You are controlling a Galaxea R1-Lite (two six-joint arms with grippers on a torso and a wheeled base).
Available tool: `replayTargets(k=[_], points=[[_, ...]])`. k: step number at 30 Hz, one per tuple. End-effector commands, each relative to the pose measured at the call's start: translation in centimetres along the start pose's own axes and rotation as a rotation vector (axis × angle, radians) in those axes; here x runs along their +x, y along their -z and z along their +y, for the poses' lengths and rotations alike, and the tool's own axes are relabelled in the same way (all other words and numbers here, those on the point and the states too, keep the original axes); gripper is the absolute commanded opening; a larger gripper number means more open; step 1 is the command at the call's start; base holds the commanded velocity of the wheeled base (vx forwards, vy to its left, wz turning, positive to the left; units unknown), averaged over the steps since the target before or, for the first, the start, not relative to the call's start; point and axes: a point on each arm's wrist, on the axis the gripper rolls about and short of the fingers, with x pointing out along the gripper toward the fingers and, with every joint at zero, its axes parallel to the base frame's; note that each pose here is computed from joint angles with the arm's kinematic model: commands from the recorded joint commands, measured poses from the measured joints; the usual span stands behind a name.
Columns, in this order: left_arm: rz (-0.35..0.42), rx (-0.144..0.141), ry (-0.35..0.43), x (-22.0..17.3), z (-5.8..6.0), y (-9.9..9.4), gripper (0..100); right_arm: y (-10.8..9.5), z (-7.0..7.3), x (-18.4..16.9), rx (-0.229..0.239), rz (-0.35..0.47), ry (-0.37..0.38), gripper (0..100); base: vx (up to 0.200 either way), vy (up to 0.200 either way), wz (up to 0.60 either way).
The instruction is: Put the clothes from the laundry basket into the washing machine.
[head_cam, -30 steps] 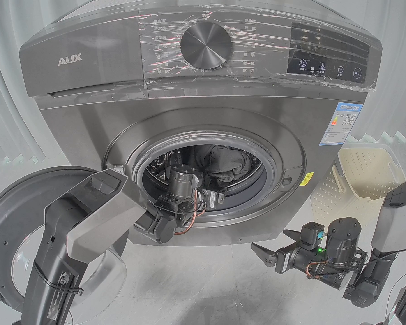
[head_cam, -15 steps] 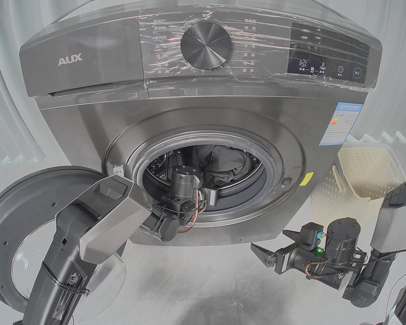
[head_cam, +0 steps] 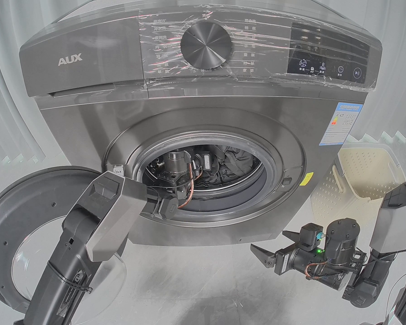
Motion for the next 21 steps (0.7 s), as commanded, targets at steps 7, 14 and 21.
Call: replayTargets(k=[7, 14, 21], points=[[0.004, 0.003, -0.052, 1.0, 2.4, 2.0, 100, 0.2, 0.0, 0.1, -0.001, 0.007, 0.001, 100, 0.000, 0.000, 0.00], [0.037, -0.010, -0.052, 0.5, 2.1, 2.1, 100, 0.2, 0.0, 0.1, 0.001, 0.010, 0.001, 100, 0.000, 0.000, 0.00], [0.136, -0.003, -0.018, -3.6, 0.5, -0.3, 100, 0.2, -0.1, 0.1, 0.002, 0.009, 0.004, 100, 0.000, 0.000, 0.00]])
